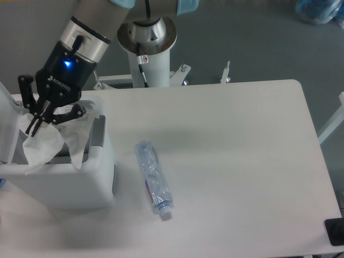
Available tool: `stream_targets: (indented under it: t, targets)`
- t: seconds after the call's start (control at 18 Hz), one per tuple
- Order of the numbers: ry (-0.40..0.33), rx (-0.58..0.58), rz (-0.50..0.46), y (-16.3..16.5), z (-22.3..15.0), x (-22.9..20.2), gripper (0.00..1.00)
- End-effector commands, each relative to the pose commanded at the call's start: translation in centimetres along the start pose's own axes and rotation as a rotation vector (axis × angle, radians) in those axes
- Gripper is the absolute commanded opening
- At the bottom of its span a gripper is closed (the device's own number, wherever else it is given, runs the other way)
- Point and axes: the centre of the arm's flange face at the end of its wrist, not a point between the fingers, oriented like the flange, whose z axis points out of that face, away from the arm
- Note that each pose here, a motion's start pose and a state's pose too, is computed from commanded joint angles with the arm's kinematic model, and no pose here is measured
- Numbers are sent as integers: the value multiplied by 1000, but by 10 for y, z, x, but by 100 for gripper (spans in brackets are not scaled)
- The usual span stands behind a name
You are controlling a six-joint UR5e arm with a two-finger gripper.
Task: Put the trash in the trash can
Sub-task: 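Lower the wrapper into the bin and open the gripper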
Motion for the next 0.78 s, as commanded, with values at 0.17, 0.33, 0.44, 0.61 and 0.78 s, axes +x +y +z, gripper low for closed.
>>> stream_targets:
  t: [0.17,0.33,0.44,0.61,0.78]
  targets:
    - [3,-20,-17,12,6,-4,0]
    - [4,-25,-17,16,6,-3,0]
    - [4,-25,-15,16,6,-3,0]
    - [-3,-29,-18,18,7,-5,0]
    - [1,-45,16,27,13,-6,0]
